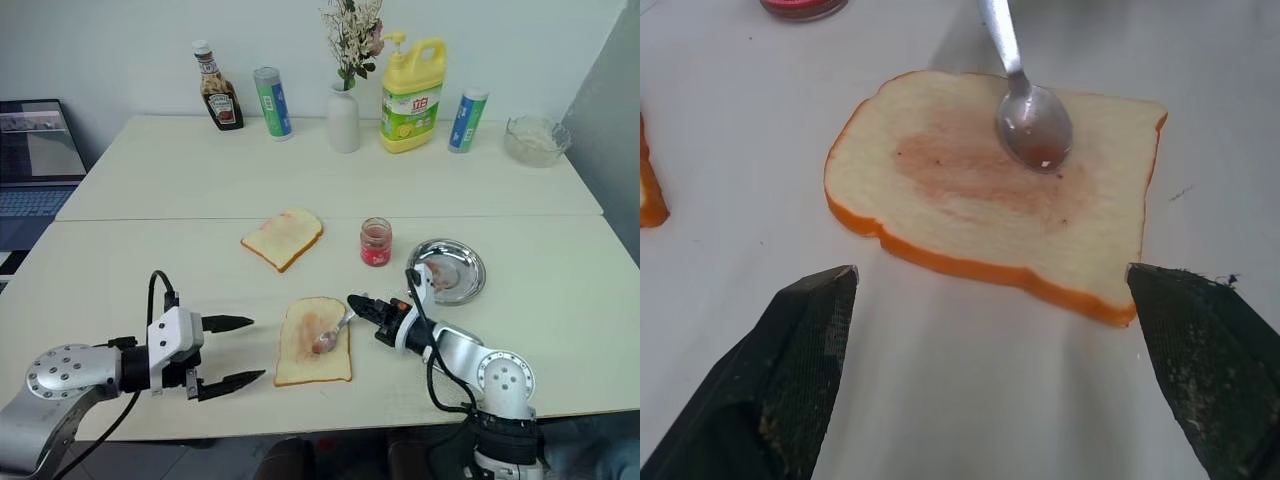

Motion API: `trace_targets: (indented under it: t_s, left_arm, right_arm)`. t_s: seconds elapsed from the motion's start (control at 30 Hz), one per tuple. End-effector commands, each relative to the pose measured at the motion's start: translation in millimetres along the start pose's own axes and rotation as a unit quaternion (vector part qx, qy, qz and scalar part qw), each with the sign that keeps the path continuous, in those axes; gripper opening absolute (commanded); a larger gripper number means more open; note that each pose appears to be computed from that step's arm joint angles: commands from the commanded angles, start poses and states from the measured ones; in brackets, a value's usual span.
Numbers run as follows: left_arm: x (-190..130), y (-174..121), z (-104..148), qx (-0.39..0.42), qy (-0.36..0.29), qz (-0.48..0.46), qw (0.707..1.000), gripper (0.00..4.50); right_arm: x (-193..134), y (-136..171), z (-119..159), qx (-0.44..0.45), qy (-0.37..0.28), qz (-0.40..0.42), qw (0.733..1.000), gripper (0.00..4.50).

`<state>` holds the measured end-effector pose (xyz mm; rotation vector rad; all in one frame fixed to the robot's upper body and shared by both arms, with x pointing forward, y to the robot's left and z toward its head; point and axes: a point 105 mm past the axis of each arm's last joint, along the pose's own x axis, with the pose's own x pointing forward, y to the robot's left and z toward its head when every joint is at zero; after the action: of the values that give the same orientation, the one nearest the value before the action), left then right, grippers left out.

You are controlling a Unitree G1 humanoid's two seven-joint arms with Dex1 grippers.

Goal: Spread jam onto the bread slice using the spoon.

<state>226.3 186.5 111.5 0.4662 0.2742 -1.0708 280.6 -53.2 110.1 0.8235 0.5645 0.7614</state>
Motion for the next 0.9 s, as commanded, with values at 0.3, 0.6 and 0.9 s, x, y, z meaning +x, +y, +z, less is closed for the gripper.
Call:
trace_targets:
  t_s: [0.3, 0.6, 0.9]
  left_arm:
    - [-5, -5, 2, 0.042, 0.012, -0.016, 0.999, 4.50]
    - [-5, -7, -1, 0.042, 0.012, -0.015, 0.999, 4.50]
    - [-3, -5, 1, 0.044, 0.011, -0.014, 0.999, 4.50]
  right_arm:
    - [23, 9, 18, -0.025, -0.027, 0.010, 0.999, 0.04]
    - [9, 28, 27, -0.145, -0.022, 0.036, 0.989, 0.04]
    - [10, 57, 31, -0.353, -0.044, 0.080, 0.931, 0.04]
